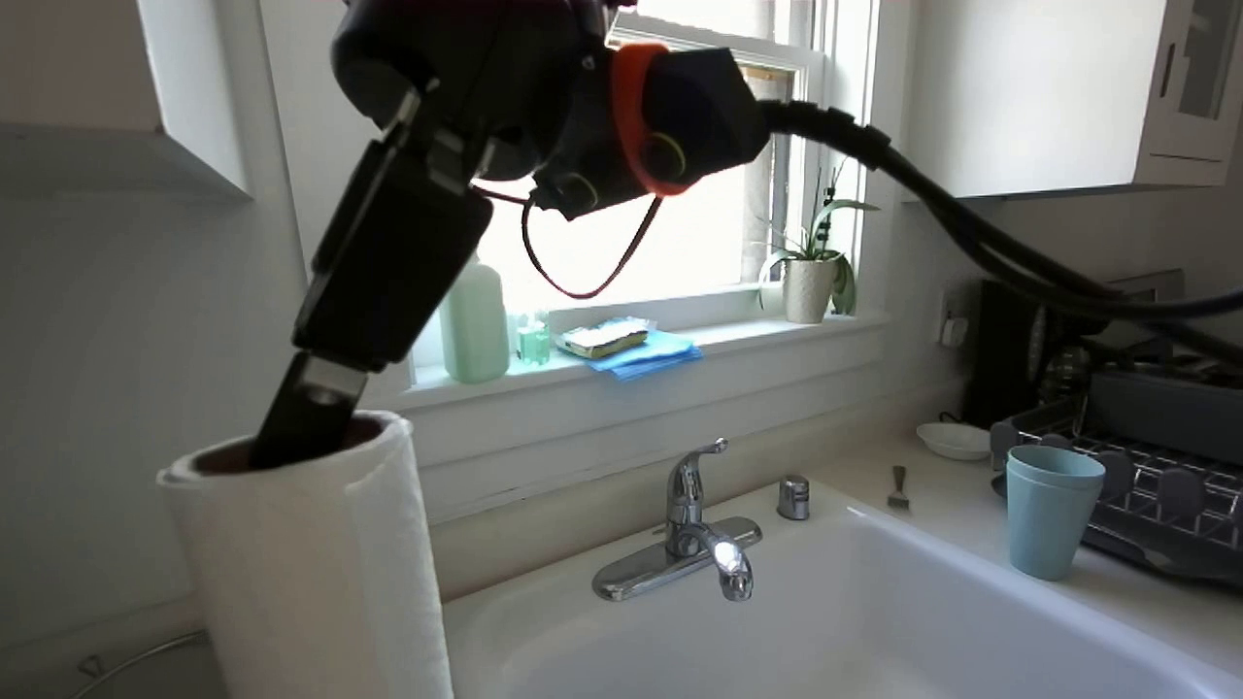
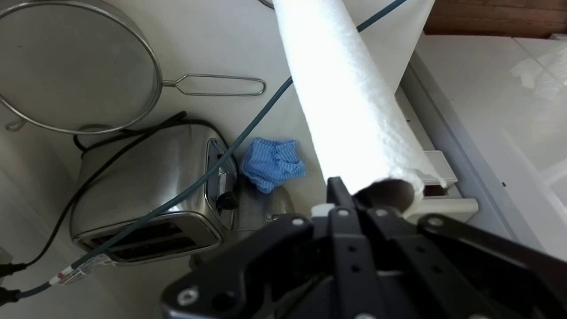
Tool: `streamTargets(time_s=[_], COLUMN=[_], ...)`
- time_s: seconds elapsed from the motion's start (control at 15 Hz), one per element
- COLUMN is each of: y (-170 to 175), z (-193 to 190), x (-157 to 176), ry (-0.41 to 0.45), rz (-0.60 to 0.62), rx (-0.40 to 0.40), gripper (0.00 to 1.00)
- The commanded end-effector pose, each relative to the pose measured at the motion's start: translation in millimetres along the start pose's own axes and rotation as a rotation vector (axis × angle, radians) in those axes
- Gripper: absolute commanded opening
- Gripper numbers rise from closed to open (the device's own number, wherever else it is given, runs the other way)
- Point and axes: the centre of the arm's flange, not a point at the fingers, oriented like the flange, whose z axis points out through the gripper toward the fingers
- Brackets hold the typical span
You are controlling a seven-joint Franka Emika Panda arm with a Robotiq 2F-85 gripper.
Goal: Remove the paper towel roll directly on the counter
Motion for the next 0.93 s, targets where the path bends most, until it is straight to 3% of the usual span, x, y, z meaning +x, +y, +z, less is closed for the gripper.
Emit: streamTargets(time_s=[0.0, 0.87], y=[-28, -48], z=[-24, -80], x=[-15, -18], ry=[0.009, 0.100], rz=[-0.014, -0.007], rx=[-0.052, -0.184], gripper=[0.00, 0.00])
